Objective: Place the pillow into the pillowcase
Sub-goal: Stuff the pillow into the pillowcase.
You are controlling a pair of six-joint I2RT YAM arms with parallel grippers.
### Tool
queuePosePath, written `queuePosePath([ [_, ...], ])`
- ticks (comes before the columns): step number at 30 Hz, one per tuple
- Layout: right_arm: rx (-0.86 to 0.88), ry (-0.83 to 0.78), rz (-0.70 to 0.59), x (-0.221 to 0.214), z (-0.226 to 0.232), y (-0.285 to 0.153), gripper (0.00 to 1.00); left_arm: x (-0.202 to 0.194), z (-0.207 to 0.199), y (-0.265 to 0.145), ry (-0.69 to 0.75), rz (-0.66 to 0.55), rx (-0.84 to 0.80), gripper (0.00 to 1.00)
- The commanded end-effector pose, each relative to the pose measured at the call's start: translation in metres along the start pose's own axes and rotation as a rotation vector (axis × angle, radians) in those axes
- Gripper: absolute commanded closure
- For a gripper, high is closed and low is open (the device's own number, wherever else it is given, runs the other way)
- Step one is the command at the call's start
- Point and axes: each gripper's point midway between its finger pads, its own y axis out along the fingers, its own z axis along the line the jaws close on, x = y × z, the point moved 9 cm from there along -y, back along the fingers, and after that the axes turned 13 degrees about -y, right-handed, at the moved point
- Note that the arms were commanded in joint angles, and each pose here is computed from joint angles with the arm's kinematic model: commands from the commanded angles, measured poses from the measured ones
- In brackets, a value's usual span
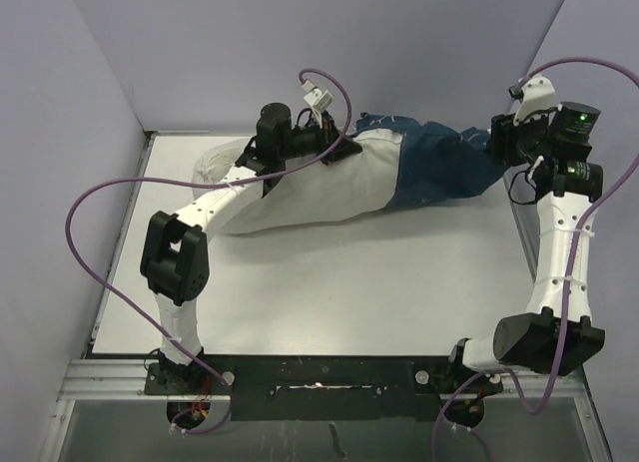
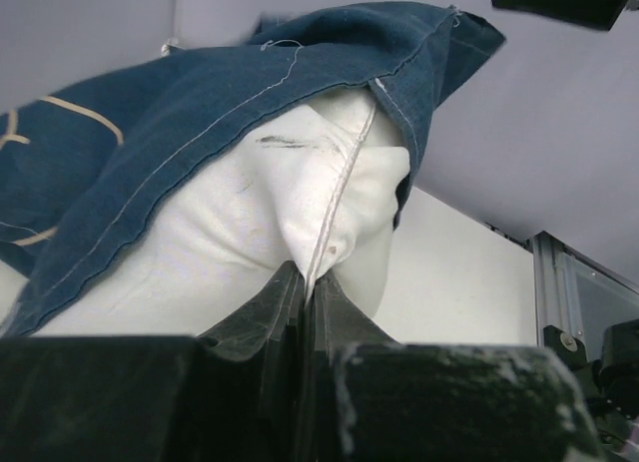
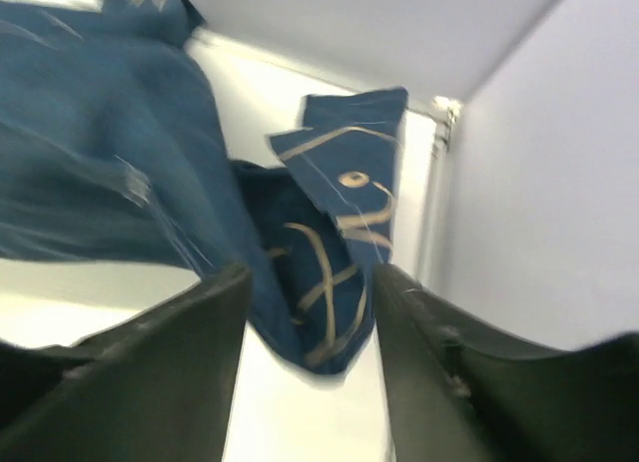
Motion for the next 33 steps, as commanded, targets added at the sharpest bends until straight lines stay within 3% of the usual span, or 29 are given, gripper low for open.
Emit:
queuePosePath([
  [1,-0.128,0.036,0.106,-0.032,-0.029,-0.005,0.39,0.06,-0.062,-0.018,0.184,-0.14,-0.065,1.0],
  [3,-0.107,0.019,0.039,-0.021,-0.036,-0.013,0.28,0.062,-0.063,-0.019,0.195,-0.135,-0.055,1.0],
  [6,0.115,-0.097,-0.205,0.018,-0.023,-0.025,0.2,0.06,-0.063,-0.015,0.19,-0.108,-0.069,1.0],
  [9,0.402,-0.199,-0.463,0.053,0.008,-0.037,0.19,0.053,-0.062,-0.006,0.181,-0.083,-0.074,1.0],
  [12,0.572,-0.241,-0.551,0.07,0.047,-0.038,0.21,0.042,-0.058,0.004,0.157,-0.065,-0.073,1.0],
  [15,0.621,-0.197,-0.506,0.062,0.071,-0.029,0.24,0.034,-0.057,0.014,0.143,-0.06,-0.075,1.0],
  [19,0.585,-0.14,-0.343,0.038,0.092,-0.018,0.29,0.034,-0.051,0.022,0.131,-0.072,-0.055,1.0],
  [24,0.393,-0.109,-0.155,0.002,0.111,0.008,0.31,0.041,-0.051,0.031,0.124,-0.09,-0.055,1.0],
  [30,0.137,-0.08,-0.131,0.004,0.114,0.045,0.33,0.042,-0.057,0.038,0.118,-0.085,-0.07,1.0],
  [33,0.044,-0.066,-0.115,0.008,0.106,0.058,0.41,0.041,-0.058,0.039,0.114,-0.096,-0.052,1.0],
])
